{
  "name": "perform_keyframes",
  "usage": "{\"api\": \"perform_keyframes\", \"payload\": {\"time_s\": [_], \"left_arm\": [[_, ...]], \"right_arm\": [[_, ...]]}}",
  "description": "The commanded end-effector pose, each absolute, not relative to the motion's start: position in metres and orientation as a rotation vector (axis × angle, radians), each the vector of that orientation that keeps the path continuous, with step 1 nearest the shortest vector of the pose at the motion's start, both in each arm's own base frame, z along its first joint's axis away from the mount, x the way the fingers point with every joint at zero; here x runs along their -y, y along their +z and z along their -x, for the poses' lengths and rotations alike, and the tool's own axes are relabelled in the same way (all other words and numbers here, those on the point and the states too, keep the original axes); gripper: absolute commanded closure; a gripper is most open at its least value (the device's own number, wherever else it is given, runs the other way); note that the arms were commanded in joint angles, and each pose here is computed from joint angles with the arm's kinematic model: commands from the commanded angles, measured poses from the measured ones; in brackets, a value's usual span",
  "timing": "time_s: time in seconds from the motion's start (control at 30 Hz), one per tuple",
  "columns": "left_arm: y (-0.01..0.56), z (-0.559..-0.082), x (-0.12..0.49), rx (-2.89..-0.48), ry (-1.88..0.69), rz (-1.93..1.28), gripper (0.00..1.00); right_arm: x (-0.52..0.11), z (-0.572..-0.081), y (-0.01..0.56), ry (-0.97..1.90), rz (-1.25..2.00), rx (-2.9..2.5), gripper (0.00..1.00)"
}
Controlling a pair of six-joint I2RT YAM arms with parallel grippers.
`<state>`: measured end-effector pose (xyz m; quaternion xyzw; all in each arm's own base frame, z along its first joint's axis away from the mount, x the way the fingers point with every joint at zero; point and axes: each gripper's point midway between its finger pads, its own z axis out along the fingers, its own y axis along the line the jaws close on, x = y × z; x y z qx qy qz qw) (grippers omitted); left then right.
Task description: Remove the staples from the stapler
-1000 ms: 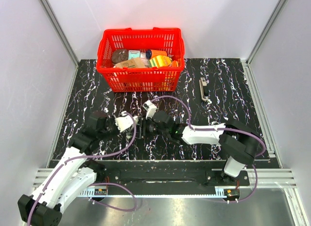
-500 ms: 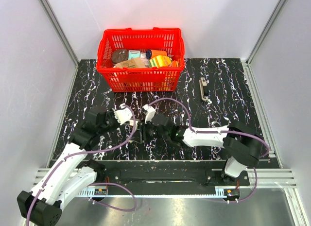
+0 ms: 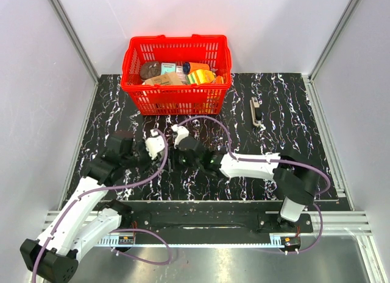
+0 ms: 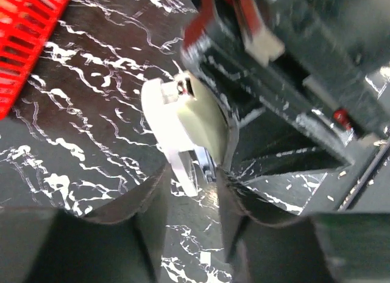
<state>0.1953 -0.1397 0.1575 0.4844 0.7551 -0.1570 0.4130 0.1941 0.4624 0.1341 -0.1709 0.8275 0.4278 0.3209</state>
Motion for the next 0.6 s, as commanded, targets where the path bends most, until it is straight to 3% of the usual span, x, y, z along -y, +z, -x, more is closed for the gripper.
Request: {"api": "perform_keyframes", "payload": {"time_s": [0.0, 0.1, 0.13, 0.17, 0.3, 0.57], "left_arm": [[0.223, -0.228, 0.130, -1.836, -0.301, -0.965, 0.54], [0.265, -0.247, 0.099, -1.810, -0.213, -0.730, 0.26], [0.280, -0.250, 0.090, -1.797, -0.200, -0.672, 0.13], [0.290, -0.254, 0.078, -1.801, -0.179, -0.608, 0.08], [0.307, -0.265, 0.037, -1.837, -0.115, -0.407, 0.01], [0.280, -0.273, 0.000, -1.989, -0.260, -0.173, 0.01]], "right_arm": [[-0.479, -0.221, 0.157, 1.048, 0.433, -2.146, 1.00], [-0.479, -0.228, 0.124, 0.896, 0.478, -2.288, 1.00], [-0.477, -0.227, 0.111, 0.841, 0.495, -2.349, 1.00], [-0.480, -0.230, 0.107, 0.823, 0.501, -2.369, 1.00], [-0.484, -0.227, 0.081, 0.728, 0.542, -2.506, 1.00], [-0.493, -0.222, 0.064, 0.593, 0.631, -2.695, 1.00]]}}
